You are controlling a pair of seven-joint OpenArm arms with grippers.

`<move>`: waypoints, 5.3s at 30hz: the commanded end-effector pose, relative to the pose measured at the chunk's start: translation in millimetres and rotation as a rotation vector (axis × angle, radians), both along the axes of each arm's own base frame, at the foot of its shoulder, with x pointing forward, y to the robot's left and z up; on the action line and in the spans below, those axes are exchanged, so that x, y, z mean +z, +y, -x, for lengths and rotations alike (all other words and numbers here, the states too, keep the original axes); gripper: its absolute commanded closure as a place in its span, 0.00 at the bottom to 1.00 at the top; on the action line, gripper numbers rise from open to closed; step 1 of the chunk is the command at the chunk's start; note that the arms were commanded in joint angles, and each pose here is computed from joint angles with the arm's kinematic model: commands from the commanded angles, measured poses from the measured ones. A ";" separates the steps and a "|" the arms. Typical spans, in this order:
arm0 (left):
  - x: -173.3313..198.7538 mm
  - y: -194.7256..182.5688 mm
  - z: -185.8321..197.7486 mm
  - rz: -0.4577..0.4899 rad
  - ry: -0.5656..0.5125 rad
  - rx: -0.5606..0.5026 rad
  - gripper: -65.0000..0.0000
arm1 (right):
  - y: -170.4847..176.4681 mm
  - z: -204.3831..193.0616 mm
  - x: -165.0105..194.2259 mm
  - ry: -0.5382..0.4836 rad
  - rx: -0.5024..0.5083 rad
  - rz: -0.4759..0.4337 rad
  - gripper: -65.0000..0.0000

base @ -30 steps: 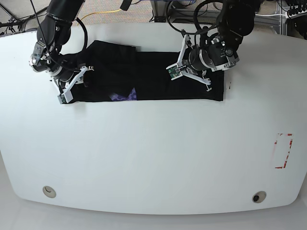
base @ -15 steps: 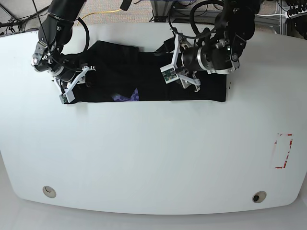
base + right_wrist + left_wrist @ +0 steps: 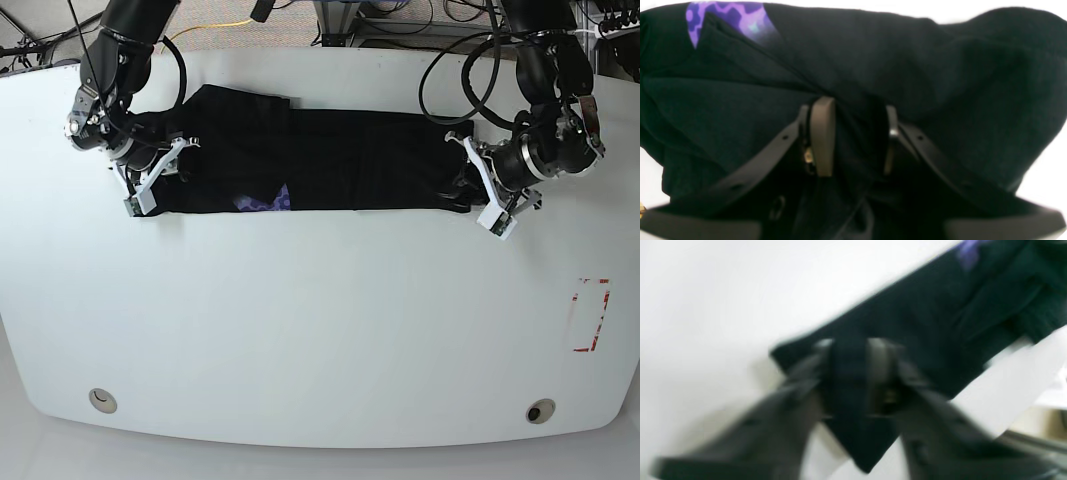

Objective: Fold the T-shirt properly
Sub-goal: 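Release and regrasp the strip's folded end with the left gripper, then fold the strip ends toward each other with both grippers, then lift the folded shirt with the left gripper and carry it to the table corner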

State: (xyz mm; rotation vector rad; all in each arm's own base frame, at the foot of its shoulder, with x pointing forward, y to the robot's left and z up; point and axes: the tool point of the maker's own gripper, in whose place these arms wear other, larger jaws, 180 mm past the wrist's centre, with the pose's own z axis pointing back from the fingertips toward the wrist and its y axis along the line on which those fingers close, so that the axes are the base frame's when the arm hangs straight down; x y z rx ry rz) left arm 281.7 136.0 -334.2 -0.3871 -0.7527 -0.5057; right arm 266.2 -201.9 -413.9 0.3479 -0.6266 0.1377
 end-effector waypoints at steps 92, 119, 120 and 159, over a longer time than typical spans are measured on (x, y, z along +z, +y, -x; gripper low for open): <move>-100.2 -192.3 12.2 0.228 0.320 -0.242 0.92 | 58.2 -22.1 144.8 -0.290 0.190 -0.389 1.00; -92.6 -202.3 9.5 0.243 0.303 -0.259 0.62 | 103.5 -22.2 124.9 -0.234 0.329 -0.128 0.16; -90.8 -202.4 8.4 0.245 0.297 -0.260 0.62 | 104.2 -21.9 128.5 -0.247 0.334 -0.121 0.16; 29.6 -193.2 5.7 0.095 -0.184 -0.477 0.62 | 19.9 -95.9 79.8 -0.249 0.204 0.090 0.68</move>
